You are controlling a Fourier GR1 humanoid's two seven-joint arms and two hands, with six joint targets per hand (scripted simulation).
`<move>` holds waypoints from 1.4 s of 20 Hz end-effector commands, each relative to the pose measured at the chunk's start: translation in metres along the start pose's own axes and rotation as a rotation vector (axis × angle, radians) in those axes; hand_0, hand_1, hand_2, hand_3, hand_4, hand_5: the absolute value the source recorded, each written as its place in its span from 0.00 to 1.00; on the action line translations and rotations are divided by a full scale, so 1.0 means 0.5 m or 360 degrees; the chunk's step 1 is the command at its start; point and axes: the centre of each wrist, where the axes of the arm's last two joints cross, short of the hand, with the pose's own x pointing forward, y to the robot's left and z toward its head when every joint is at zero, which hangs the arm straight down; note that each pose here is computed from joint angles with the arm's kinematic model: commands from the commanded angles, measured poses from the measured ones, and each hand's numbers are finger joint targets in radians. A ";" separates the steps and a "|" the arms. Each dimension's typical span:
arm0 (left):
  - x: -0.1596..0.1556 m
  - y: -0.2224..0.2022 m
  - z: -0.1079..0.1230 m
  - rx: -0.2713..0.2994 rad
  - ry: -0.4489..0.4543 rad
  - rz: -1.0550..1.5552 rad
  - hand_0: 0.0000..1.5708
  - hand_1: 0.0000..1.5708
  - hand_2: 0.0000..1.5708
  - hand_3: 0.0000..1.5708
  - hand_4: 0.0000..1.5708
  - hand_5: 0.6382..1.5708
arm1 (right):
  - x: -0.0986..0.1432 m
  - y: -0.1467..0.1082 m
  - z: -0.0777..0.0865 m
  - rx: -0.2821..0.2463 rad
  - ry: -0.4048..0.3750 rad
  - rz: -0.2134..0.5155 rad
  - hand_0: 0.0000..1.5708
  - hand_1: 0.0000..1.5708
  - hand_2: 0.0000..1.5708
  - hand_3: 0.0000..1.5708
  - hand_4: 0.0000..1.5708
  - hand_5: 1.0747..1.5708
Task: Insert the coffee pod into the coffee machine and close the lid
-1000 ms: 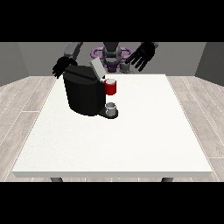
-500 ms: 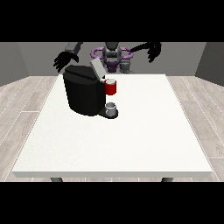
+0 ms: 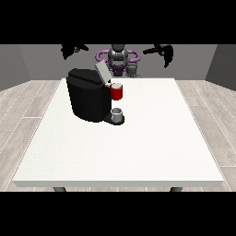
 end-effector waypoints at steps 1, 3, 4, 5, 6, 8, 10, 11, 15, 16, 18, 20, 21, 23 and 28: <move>-0.013 -0.053 0.006 -0.0008 -0.0015 0.0114 0.00 0.00 0.00 0.00 0.00 1.00 | 0.049 0.003 -0.025 0.0100 -0.0134 0.0027 0.00 0.00 0.00 0.00 0.00 1.00; -0.023 -0.022 0.026 -0.0007 -0.0017 0.0164 0.00 0.00 0.00 0.00 0.09 1.00 | 0.080 0.002 -0.037 0.0135 -0.0119 0.0000 0.00 0.00 0.00 0.00 0.00 1.00; -0.056 -0.011 0.051 0.0041 0.0097 0.0190 0.00 0.00 0.00 0.00 0.09 1.00 | 0.114 -0.001 -0.040 0.0196 -0.0042 0.0021 0.00 0.00 0.00 0.00 0.00 1.00; -0.001 -0.007 0.019 -0.0006 -0.0059 0.0172 0.00 0.00 0.00 0.00 0.02 1.00 | 0.097 0.014 -0.050 0.0179 -0.0223 -0.0020 0.00 0.00 0.00 0.00 0.00 1.00; -0.050 -0.048 0.048 -0.0020 0.0003 0.0199 0.00 0.00 0.00 0.00 0.00 1.00 | 0.088 0.043 -0.040 0.0179 -0.0169 0.0005 0.00 0.00 0.00 0.00 0.00 1.00; -0.056 -0.074 0.057 -0.0047 0.0031 0.0194 0.00 0.00 0.00 0.00 0.00 1.00 | 0.077 0.058 -0.032 0.0249 -0.0095 0.0084 0.00 0.00 0.00 0.00 0.00 1.00; 0.004 -0.005 0.043 0.0001 -0.0056 0.0200 0.00 0.00 0.00 0.00 0.13 1.00 | 0.124 0.036 -0.051 0.0300 -0.0213 0.0095 0.00 0.00 0.00 0.00 0.00 1.00; -0.030 -0.032 0.062 -0.0044 -0.0003 0.0215 0.00 0.00 0.00 0.00 0.14 1.00 | 0.104 0.095 -0.035 0.0302 -0.0199 0.0074 0.00 0.00 0.00 0.00 0.09 1.00; -0.003 -0.068 0.070 -0.0043 -0.0104 0.0246 0.00 0.00 0.00 0.00 0.00 1.00 | 0.115 0.062 -0.074 0.0297 -0.0225 0.0102 0.00 0.00 0.00 0.00 0.10 1.00; -0.023 -0.069 0.095 -0.0024 -0.0076 0.0223 0.00 0.00 0.00 0.00 0.00 1.00 | 0.106 0.045 -0.066 0.0344 -0.0207 0.0078 0.00 0.00 0.00 0.00 0.00 1.00; 0.031 -0.073 0.071 -0.0014 -0.0138 0.0244 0.00 0.00 0.00 0.00 0.00 1.00 | 0.130 0.050 -0.099 0.0329 -0.0270 0.0112 0.00 0.00 0.00 0.00 0.08 1.00; 0.023 -0.069 0.075 0.0031 -0.0208 0.0235 0.00 0.00 0.00 0.00 0.00 1.00 | 0.108 0.096 -0.092 0.0353 -0.0301 0.0077 0.00 0.00 0.00 0.00 0.00 1.00; 0.006 -0.018 0.105 0.0025 -0.0167 0.0239 0.00 0.00 0.00 0.00 0.00 1.00 | 0.138 0.120 -0.096 0.0367 -0.0281 0.0046 0.00 0.00 0.00 0.00 0.00 1.00; 0.034 -0.041 0.098 0.0024 -0.0230 0.0201 0.00 0.00 0.00 0.00 0.00 1.00 | 0.149 0.078 -0.130 0.0351 -0.0298 0.0031 0.00 0.00 0.00 0.00 0.00 1.00; 0.054 -0.040 0.110 0.0074 -0.0212 0.0159 0.00 0.00 0.00 0.00 0.00 1.00 | 0.140 0.106 -0.142 0.0402 -0.0291 0.0010 0.00 0.00 0.00 0.00 0.00 1.00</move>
